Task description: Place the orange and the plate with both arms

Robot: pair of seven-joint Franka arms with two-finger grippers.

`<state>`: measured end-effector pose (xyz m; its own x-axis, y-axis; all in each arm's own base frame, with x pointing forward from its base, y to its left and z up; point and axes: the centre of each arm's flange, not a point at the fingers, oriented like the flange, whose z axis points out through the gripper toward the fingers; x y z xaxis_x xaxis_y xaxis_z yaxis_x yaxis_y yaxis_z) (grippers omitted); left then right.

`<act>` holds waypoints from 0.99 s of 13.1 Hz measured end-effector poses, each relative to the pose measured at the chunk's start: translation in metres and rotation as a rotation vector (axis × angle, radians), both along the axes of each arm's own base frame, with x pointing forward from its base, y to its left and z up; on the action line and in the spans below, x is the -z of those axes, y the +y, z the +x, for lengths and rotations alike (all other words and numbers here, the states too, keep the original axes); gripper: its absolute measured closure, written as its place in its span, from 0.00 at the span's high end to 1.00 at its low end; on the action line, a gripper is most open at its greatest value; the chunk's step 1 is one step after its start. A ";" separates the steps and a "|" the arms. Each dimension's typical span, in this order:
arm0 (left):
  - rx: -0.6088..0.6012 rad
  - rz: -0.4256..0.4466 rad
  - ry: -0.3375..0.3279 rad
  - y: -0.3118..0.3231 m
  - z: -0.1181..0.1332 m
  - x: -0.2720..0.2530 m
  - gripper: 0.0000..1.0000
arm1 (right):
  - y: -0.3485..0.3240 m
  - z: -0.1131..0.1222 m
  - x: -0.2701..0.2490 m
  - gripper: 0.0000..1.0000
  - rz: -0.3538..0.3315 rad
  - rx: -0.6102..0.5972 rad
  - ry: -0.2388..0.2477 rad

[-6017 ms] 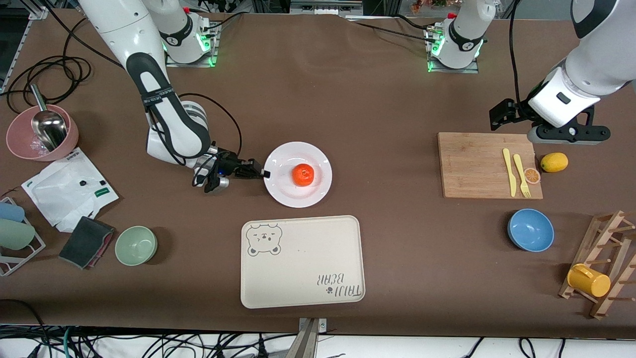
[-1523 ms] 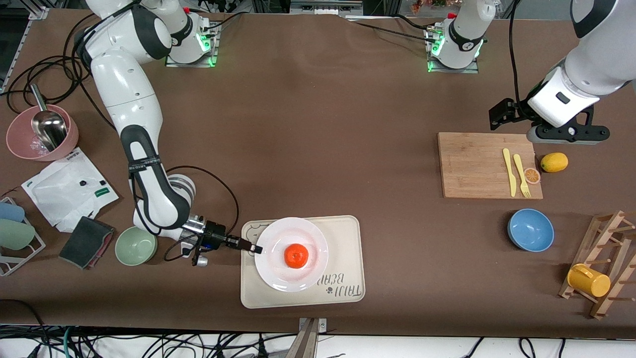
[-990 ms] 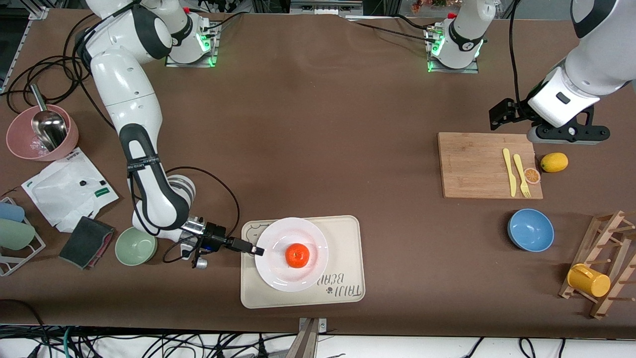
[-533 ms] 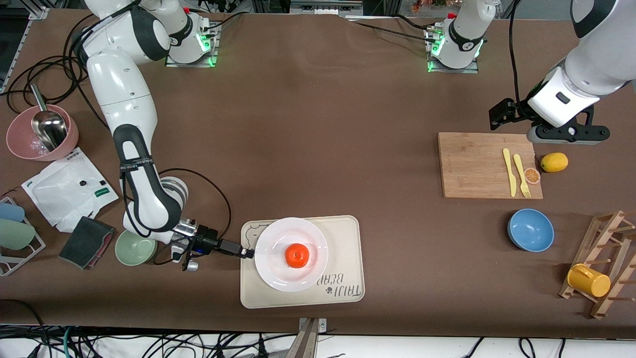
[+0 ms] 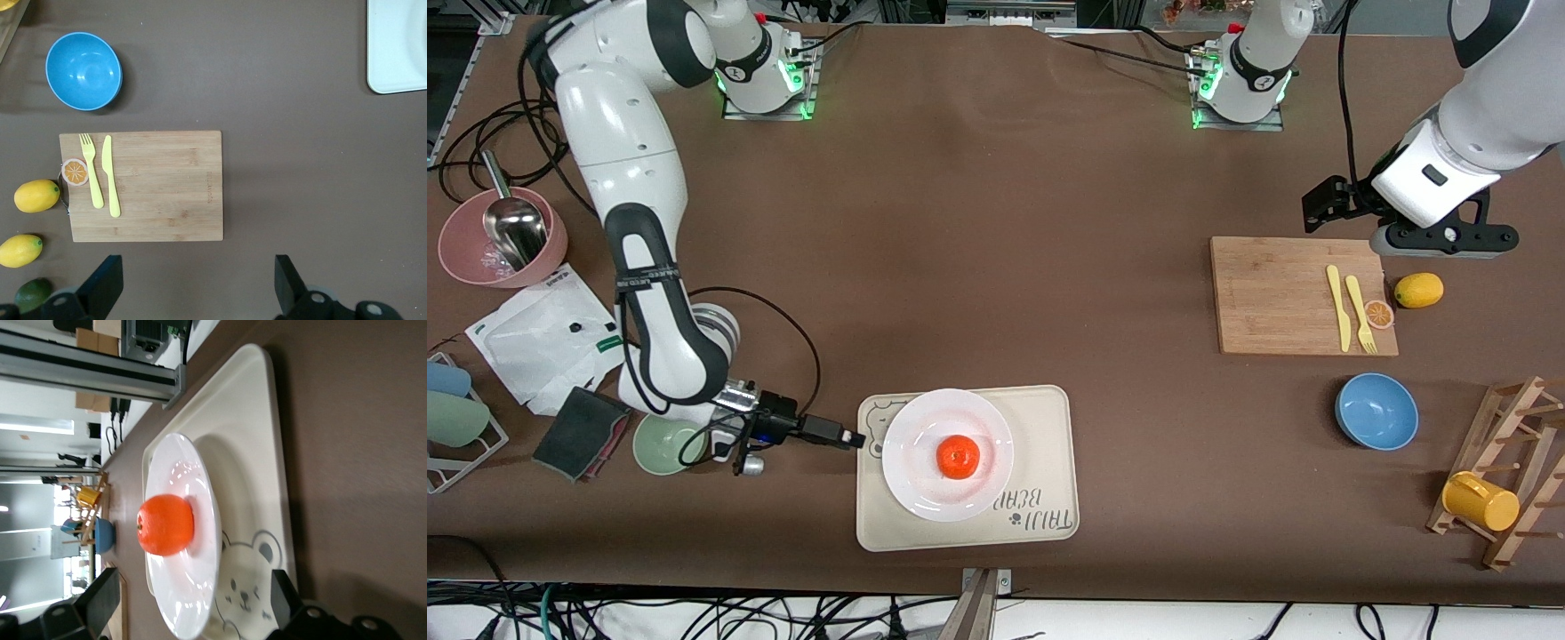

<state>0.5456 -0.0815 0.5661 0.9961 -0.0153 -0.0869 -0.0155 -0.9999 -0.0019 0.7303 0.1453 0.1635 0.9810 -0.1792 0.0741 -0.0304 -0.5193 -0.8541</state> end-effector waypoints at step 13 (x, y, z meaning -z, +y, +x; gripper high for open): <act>0.007 0.000 0.000 -0.004 -0.001 0.000 1.00 | -0.079 -0.063 -0.100 1.00 -0.472 -0.357 0.198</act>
<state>0.5451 -0.0853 0.5662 0.9960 -0.0222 -0.0866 -0.0224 -0.9997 -0.0019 0.6670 0.0666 0.2634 0.9775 0.1703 -0.1243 0.0806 -0.8465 -0.5263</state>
